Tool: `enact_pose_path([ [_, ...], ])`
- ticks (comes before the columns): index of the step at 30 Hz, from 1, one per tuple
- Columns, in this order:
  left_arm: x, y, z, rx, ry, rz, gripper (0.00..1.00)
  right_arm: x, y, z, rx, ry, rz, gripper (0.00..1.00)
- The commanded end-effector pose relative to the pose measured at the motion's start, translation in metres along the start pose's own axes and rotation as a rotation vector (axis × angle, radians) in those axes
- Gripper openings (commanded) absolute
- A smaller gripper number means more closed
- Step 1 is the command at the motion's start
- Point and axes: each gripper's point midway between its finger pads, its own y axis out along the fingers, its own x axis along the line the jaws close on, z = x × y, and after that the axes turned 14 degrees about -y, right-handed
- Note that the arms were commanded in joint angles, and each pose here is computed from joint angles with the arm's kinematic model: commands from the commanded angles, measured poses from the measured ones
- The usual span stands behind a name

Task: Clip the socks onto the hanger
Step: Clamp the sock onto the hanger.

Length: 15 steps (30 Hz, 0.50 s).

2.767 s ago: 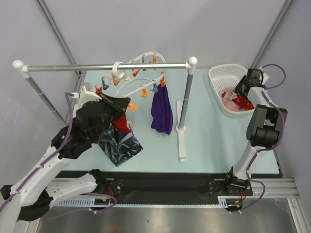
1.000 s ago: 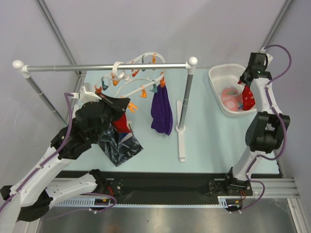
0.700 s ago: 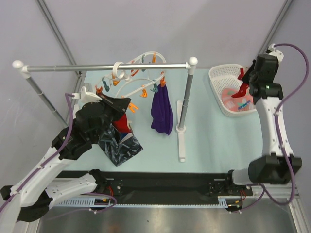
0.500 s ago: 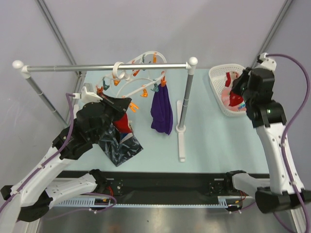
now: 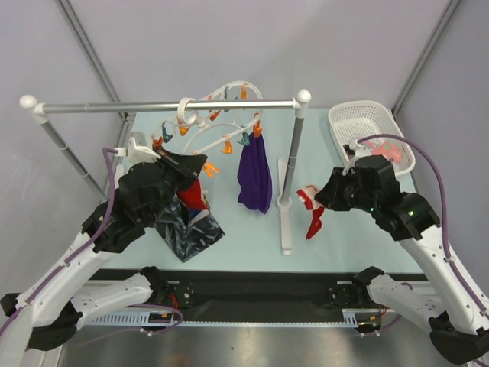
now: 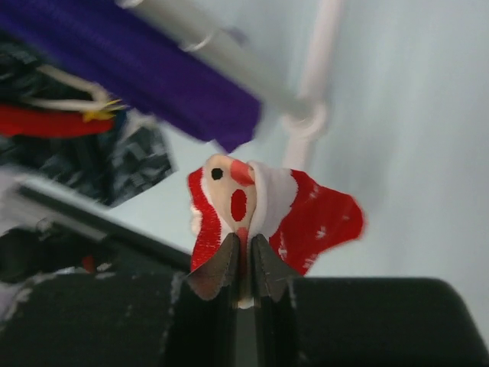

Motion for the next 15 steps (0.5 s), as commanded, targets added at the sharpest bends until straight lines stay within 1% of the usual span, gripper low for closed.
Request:
enact_pose_path([
  [1,0.017,0.0,0.013,0.052,0.028,-0.045,0.0,0.07,-0.014,0.021,0.074,0.054,-0.375,0.0],
  [2,0.018,0.0,0.012,0.051,0.03,-0.047,0.0,0.081,-0.014,0.022,0.071,0.07,-0.429,0.0],
  [3,0.019,0.0,0.012,0.051,0.027,-0.047,0.0,0.095,-0.013,0.009,0.011,0.078,-0.497,0.0],
  [4,0.02,0.0,0.013,0.053,0.027,-0.049,0.0,0.106,-0.01,0.013,0.027,0.101,-0.547,0.0],
  [5,0.02,-0.001,0.013,0.055,0.025,-0.045,0.0,0.127,-0.014,0.005,-0.001,0.119,-0.624,0.0],
  [7,0.02,-0.003,0.012,0.054,0.018,-0.041,0.0,0.148,-0.008,0.002,0.001,0.133,-0.672,0.0],
  [9,0.019,-0.005,0.011,0.055,0.014,-0.037,0.0,0.178,-0.016,-0.01,-0.042,0.119,-0.73,0.0],
  [11,0.019,-0.007,0.01,0.055,0.014,-0.037,0.0,0.191,-0.006,-0.016,-0.046,0.141,-0.718,0.0],
  [12,0.019,-0.007,0.01,0.055,0.011,-0.036,0.0,0.2,-0.008,-0.028,-0.076,0.179,-0.723,0.0],
  [14,0.019,-0.009,0.01,0.057,0.01,-0.033,0.0,0.208,-0.001,-0.035,-0.085,0.23,-0.722,0.0],
  [15,0.018,-0.009,0.01,0.06,0.01,-0.032,0.0,0.212,-0.001,-0.043,-0.112,0.253,-0.731,0.0],
])
